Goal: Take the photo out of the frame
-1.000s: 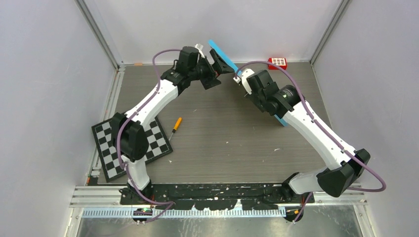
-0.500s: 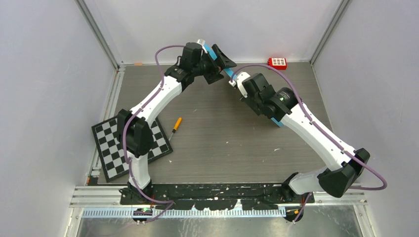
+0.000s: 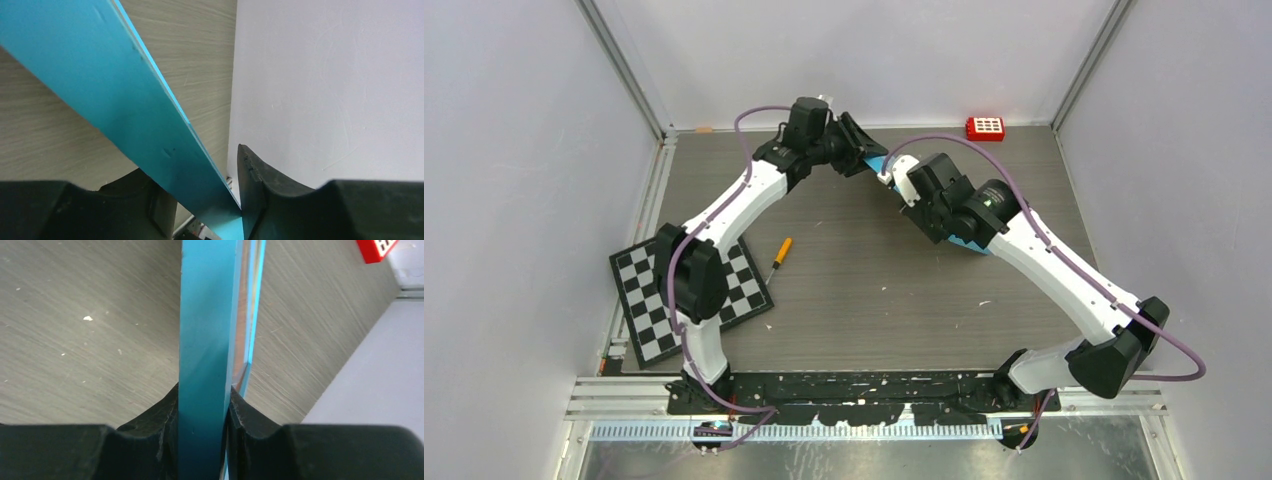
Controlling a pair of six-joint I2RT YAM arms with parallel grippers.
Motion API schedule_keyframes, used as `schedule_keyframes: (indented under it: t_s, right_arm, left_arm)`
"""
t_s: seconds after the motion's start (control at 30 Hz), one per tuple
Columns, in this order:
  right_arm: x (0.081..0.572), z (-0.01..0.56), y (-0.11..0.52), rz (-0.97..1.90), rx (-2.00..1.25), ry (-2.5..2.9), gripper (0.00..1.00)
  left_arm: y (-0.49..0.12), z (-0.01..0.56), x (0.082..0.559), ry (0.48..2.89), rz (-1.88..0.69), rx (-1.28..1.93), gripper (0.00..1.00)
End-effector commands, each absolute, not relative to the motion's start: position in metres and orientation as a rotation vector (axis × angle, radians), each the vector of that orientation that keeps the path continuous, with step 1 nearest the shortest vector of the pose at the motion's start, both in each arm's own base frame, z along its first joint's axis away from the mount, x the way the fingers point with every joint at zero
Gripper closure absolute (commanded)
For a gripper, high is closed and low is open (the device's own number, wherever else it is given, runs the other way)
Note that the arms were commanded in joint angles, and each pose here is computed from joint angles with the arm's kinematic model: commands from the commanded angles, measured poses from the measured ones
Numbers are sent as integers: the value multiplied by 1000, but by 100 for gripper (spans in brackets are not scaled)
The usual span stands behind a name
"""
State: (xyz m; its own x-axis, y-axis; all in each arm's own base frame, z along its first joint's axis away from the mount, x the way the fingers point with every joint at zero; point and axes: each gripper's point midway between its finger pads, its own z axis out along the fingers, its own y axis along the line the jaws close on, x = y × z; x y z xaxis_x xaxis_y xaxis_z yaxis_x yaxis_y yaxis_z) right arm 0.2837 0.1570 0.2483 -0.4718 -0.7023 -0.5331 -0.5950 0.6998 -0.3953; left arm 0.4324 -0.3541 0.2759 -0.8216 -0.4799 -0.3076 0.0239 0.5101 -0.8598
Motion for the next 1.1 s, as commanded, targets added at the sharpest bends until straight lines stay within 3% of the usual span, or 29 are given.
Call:
schedule_keyframes:
  t_s: [0.0,0.27,0.47,0.67,1.07]
  right_arm:
    - [242,229,192,106,-1174,2268,77]
    - [213,230,207,329,-1260,2279,30]
    - [191,259,215,595,-1246,2279,10]
    - [203,285,212,886,-1016,2348,4]
    - [259,221,141,906,-507,2661,4]
  left_arm:
    - [-337,288,410,2235,-1284,-334,63]
    - [-317,264,382,2306,-1313,-262,100]
    - [-298,235,361,2407,-1362,-130,100]
    - [-288,216,340,2456,-1445,66,100]
    - [-270,147,318,2643,-1515,133,100]
